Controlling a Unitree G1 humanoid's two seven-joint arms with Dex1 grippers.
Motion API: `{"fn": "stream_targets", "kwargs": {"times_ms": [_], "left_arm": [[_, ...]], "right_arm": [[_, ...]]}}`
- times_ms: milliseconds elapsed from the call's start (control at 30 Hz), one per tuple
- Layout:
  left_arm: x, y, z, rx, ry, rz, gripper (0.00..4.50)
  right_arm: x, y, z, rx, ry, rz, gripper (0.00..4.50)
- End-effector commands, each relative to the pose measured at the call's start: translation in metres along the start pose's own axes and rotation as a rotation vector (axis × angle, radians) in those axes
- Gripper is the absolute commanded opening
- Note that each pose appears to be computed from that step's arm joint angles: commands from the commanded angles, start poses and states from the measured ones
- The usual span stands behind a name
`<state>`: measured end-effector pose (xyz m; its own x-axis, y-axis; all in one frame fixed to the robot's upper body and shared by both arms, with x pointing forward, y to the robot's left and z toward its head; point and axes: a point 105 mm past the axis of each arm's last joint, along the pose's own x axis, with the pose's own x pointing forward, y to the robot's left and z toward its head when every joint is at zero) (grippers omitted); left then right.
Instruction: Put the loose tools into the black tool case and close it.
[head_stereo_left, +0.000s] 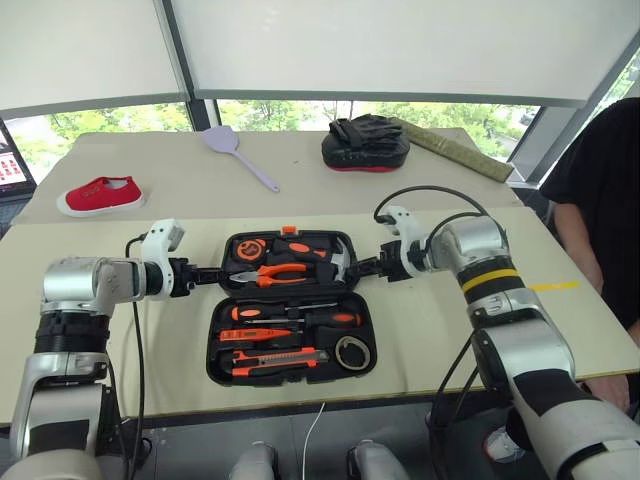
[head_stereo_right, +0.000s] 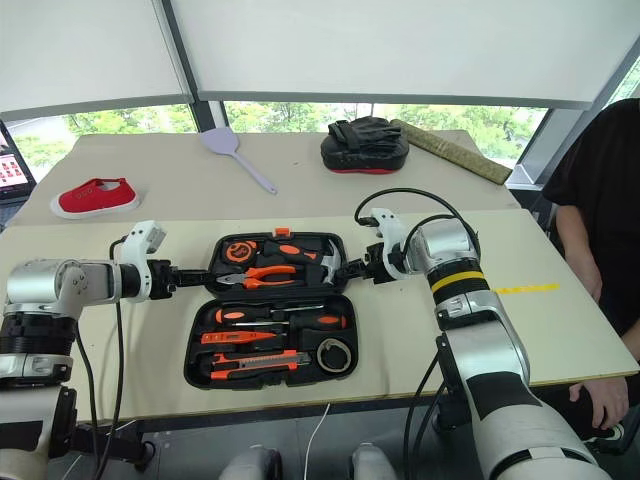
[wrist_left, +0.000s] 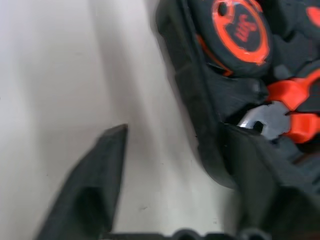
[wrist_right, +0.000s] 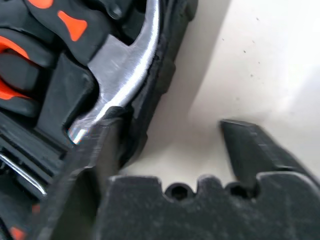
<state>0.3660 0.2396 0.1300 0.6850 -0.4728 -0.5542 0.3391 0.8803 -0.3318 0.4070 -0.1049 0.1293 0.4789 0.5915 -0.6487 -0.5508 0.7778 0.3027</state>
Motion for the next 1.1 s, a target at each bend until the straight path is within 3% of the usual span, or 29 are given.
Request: {"fn": "stream_targets", "kwargs": {"times_ms": [33,167,233,367,567,700,767,867,967,1000,1067,1100], "left_arm": [[0.003,-0.005,-0.001,-0.039,-0.010,-0.052,1.58],[0.004,-0.001,0.000,-0.062,-0.067,-0.072,0.11],[0.002,-0.001,0.006,-0.061,-0.138,-0.100,0.00],[-0.010,0.001,0.016,-0.019,-0.284,-0.144,0.00],[-0.041,-0.008,0.030,0.278,-0.606,-0.162,0.00],[-0.056,-0.018,0.009,0.518,-0.685,-0.126,0.00],[-0.062,-0.023,-0.005,0.661,-0.704,-0.111,0.00],[-0.068,-0.021,-0.019,0.721,-0.747,-0.059,0.00],[-0.066,-0.021,-0.052,0.859,-0.670,-0.064,0.00],[-0.065,-0.021,-0.060,0.878,-0.651,-0.081,0.35],[-0.064,-0.021,-0.073,0.907,-0.624,-0.096,0.86],[-0.065,-0.021,-0.078,0.910,-0.611,-0.105,1.34]], "right_arm": [[-0.001,0.000,0.002,0.007,-0.005,-0.009,1.99],[0.000,0.004,0.014,0.017,-0.110,0.029,0.66],[-0.004,0.011,0.026,-0.022,-0.209,0.080,0.08],[-0.018,0.021,0.040,-0.132,-0.376,0.132,0.08],[-0.052,0.048,0.041,-0.600,-0.680,0.109,0.08],[-0.067,0.050,0.014,-0.964,-0.790,-0.019,0.08],[-0.069,0.049,-0.004,-1.137,-0.792,-0.072,0.08],[-0.067,0.042,-0.026,-1.367,-0.769,-0.155,0.08],[-0.063,0.037,-0.047,-1.579,-0.775,-0.224,0.08],[-0.060,0.035,-0.052,-1.594,-0.776,-0.224,0.03],[-0.052,0.031,-0.069,-1.617,-0.742,-0.185,0.79],[-0.050,0.030,-0.075,-1.632,-0.740,-0.172,0.92]]}}
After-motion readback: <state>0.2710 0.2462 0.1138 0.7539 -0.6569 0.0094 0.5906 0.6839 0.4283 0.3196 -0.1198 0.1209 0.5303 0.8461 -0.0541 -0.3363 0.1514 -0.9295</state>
